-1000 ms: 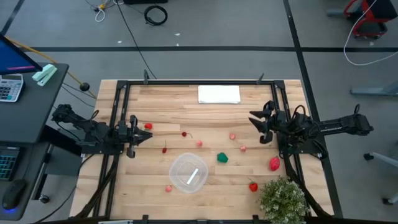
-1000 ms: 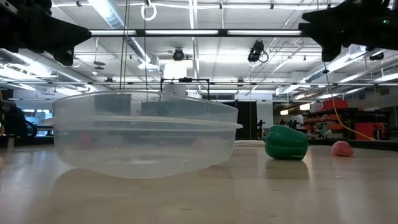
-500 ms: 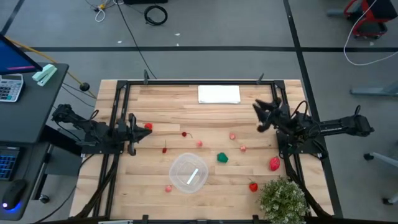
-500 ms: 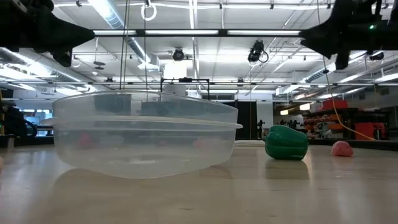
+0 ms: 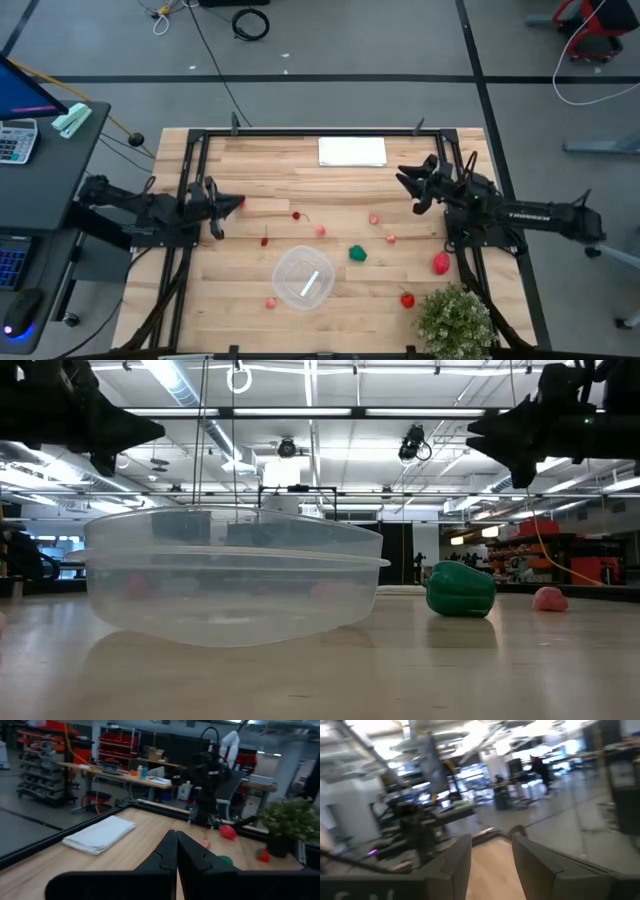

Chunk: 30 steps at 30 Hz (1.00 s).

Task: Pick and placing Produce into tupperware
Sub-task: Put the red dragon fruit into the transparent bin

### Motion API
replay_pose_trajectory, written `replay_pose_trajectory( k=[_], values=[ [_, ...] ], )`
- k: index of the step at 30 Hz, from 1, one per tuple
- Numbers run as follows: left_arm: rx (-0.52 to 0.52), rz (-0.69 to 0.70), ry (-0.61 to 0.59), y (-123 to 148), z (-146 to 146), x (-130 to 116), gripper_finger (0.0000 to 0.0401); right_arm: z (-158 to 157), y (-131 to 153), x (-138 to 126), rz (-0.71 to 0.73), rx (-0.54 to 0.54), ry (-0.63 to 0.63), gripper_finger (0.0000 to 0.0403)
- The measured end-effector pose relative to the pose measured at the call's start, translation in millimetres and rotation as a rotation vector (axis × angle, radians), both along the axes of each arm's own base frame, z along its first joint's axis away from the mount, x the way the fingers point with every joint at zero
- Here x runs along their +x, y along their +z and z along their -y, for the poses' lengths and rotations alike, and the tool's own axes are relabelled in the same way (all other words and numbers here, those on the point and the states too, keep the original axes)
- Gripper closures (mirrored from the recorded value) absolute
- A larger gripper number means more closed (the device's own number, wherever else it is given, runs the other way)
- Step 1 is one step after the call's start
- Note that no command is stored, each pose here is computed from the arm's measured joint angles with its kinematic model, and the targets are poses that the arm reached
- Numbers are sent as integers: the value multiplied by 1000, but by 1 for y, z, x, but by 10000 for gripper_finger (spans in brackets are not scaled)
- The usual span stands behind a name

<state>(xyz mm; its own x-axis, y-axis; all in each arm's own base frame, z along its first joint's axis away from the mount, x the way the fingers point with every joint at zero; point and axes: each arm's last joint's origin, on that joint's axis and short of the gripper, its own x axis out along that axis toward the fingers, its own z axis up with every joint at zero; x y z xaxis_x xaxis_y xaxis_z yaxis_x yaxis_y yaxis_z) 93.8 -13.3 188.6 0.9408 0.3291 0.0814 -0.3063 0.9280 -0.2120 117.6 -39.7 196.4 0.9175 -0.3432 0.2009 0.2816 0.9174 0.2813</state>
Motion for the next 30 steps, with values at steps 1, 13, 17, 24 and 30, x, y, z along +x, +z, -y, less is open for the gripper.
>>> replay_pose_trajectory(
  k=[1,13,17,24,30],
  values=[
    [-5,3,-5,0,-1,0,388,3,1,-1,3,-10,12,251],
    [-48,11,-28,-1,-6,2,376,13,-1,-5,59,210,80,251],
    [-38,-28,-31,-5,-5,2,382,11,-2,-5,46,230,148,251],
    [-24,-23,-27,-4,-5,2,381,14,21,1,-284,477,124,255],
    [-64,-16,-30,-4,-6,2,387,16,78,7,-541,567,35,255]
  ],
)
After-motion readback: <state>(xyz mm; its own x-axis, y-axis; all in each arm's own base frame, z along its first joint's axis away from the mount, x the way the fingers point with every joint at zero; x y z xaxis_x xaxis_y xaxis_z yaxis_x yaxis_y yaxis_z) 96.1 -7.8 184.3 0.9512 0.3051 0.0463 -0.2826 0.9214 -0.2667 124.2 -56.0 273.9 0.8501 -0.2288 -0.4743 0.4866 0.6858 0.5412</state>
